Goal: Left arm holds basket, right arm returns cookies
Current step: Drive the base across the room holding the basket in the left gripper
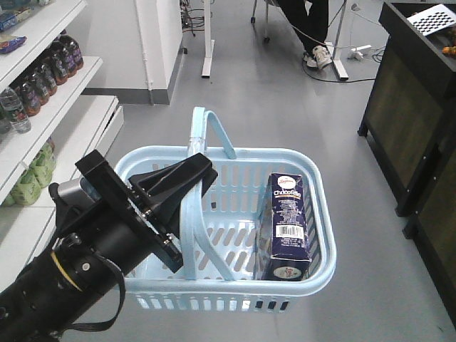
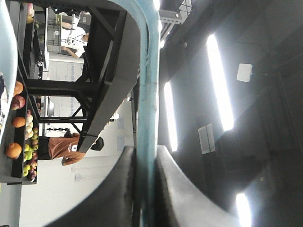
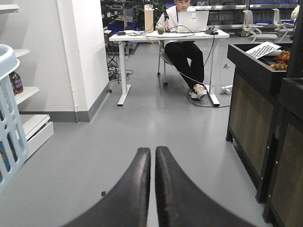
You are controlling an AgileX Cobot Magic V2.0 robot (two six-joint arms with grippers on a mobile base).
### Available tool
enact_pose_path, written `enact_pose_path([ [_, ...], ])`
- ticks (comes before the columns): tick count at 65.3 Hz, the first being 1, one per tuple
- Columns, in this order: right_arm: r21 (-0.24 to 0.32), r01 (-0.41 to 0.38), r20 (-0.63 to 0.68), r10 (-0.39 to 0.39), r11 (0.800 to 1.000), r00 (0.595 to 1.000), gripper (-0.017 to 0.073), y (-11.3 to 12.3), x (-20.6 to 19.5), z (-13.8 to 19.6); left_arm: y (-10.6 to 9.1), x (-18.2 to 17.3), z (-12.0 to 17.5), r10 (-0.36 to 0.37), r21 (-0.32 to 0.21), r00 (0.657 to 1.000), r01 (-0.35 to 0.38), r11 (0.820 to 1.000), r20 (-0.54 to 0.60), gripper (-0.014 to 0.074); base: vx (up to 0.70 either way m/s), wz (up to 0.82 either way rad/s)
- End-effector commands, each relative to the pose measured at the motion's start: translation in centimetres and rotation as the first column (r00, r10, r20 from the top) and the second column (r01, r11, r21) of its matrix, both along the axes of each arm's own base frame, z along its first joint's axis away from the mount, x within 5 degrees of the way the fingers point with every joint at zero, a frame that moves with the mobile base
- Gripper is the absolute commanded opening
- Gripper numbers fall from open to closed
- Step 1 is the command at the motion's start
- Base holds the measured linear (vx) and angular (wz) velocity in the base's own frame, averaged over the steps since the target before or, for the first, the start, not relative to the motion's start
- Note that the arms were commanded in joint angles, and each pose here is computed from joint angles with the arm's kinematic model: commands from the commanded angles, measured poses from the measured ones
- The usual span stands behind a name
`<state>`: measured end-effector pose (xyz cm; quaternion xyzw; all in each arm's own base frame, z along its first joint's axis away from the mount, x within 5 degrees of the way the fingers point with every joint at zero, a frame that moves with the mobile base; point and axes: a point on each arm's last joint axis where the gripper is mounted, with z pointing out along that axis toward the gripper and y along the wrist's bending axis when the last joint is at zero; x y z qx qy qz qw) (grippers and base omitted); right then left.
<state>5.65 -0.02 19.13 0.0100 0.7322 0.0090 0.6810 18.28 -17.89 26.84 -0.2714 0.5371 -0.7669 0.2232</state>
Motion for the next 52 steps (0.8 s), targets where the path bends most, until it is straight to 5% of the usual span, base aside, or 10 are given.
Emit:
enact_pose_path([
  [1,-0.012,0.002,0.067,-0.001,1.000,0.998,-0.0006,0.00,0.03,0.14,0.41,-0.49,2.88,0.009,-0.149,0.991,0.012,0.989,0.135,0.0000,0.44,-0.03],
  [52,-0.012,0.002,0.067,-0.001,1.000,0.998,-0.0006,0.00,0.03,0.14,0.41,-0.49,2.88,0.009,-0.149,0.991,0.012,0.989,0.135,0.0000,0.43,-0.01],
])
